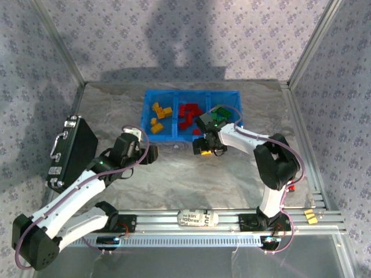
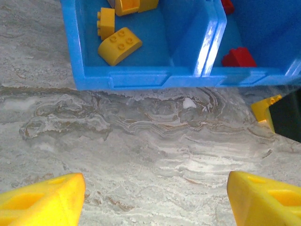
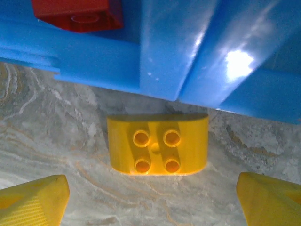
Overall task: Sort the legos into containers by color
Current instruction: Move the container to the top-center of the table.
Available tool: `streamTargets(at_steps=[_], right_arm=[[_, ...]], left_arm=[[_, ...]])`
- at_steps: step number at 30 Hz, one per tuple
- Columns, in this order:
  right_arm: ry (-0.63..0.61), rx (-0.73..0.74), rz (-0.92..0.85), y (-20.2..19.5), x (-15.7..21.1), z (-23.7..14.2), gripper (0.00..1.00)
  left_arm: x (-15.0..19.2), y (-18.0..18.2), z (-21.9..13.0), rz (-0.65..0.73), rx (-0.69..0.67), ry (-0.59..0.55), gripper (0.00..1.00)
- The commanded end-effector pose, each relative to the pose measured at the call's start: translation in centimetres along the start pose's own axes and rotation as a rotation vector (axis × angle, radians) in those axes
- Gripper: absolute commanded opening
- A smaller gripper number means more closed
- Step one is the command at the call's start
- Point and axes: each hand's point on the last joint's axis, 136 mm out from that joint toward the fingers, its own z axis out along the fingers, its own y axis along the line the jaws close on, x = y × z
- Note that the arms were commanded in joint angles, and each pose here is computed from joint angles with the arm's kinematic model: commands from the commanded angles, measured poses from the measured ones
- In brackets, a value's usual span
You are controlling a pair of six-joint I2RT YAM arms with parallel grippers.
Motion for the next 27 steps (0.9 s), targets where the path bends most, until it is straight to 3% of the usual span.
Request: streamTargets(at_steps=[1,11,23,27], right_arm=[[0.02,0.048,-0.001,-0.1,-0.1,0.8,0.94],[0.021,0.091,0.026,-0.6,-0.9,2.1,0.94],[-0.005,0.059,0.068,-1.8,-5.5,1.1,0.92],[-0.014,0.059,0.053,-1.2,-4.9,0.7,0.93]], left_arm=[[0.3,0.2,-0.5,-0.011,-0.002,-0.007,0.79],[0.4,0.3,-0.8,-0.013,0.0,-0.02,0.79],[0.3,0.2,-1.1,-0.026,0.01,-0.025,0.79],[0.4,0.1,-1.1,-0.025,0.013,-0.025,0.79]])
